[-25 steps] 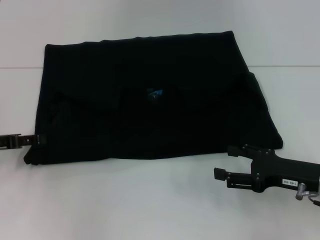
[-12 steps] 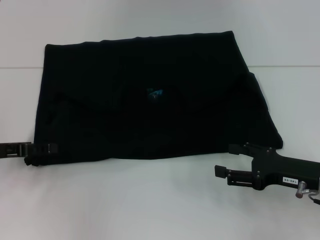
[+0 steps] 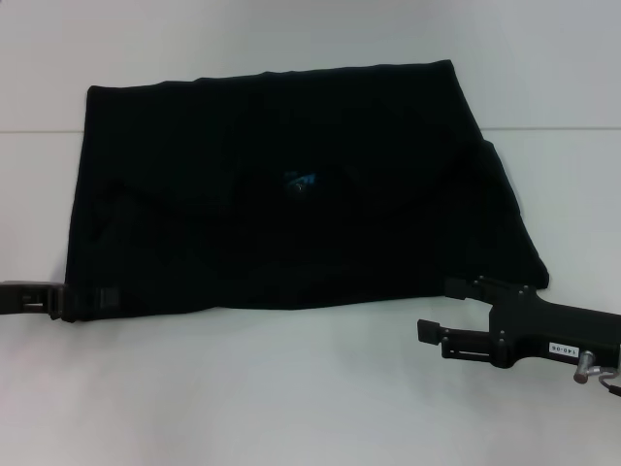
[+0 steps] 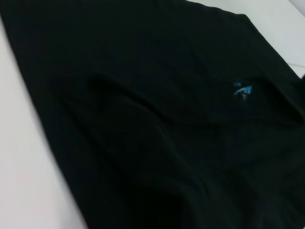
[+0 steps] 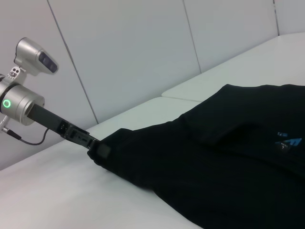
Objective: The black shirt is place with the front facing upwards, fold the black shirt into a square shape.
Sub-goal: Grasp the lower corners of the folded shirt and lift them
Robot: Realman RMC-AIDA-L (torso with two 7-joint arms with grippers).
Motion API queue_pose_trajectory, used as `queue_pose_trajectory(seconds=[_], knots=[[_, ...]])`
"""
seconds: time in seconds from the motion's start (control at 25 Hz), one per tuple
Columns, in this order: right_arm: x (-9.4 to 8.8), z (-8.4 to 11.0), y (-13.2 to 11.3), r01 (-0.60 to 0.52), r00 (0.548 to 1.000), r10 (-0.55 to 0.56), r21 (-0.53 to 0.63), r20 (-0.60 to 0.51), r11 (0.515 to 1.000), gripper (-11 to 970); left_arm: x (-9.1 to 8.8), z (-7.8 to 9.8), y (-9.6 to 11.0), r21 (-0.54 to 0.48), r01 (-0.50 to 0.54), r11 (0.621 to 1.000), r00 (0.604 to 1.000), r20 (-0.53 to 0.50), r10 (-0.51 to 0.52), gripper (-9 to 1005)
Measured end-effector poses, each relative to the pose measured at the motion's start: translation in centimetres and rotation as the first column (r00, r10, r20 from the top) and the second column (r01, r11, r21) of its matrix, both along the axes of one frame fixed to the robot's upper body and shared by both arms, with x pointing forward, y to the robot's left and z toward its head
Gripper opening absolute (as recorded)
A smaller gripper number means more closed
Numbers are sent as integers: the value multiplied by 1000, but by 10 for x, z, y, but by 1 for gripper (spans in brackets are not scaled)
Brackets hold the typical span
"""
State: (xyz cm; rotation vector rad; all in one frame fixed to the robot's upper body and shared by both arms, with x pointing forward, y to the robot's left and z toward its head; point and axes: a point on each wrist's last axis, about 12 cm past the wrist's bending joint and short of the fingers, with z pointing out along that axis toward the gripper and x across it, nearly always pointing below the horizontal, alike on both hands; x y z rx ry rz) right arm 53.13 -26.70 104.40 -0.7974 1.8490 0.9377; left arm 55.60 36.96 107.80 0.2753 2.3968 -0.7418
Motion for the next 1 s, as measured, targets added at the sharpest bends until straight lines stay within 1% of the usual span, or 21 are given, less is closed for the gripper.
queue_pose_trajectory(seconds=[0.08, 0.28, 0.48, 0.68, 0.72, 0.8, 0.92, 1.0], knots=[[0, 0, 0, 2, 1000, -2, -1, -1, 1000, 927, -1, 0, -3, 22, 40, 999, 999, 28, -41, 636], [1, 0, 0, 8, 1000, -8, 1, -8, 1000, 927, -1, 0, -6, 42, 59, 997, 997, 37, -61, 578], [1, 0, -1, 11, 1000, -11, 0, -7, 1000, 927, 0, 2, -5, 39, 62, 997, 997, 34, -63, 322], [5, 5, -6, 30, 999, -30, 5, -24, 1000, 925, 0, 2, -4, 39, 56, 998, 998, 35, -58, 135], [8, 7, -10, 45, 998, -45, 9, -34, 999, 924, 0, 2, -4, 39, 56, 998, 998, 35, -57, 98], [14, 16, -21, 84, 994, -83, 15, -65, 996, 923, 0, 2, -4, 39, 55, 998, 998, 35, -57, 73], [29, 41, -50, 172, 976, -171, -9, -136, 985, 922, 0, 2, -4, 39, 55, 998, 998, 35, -56, 36], [40, 62, -69, 227, 950, -231, -46, -210, 973, 920, 0, 2, -4, 39, 54, 998, 998, 36, -56, 36]])
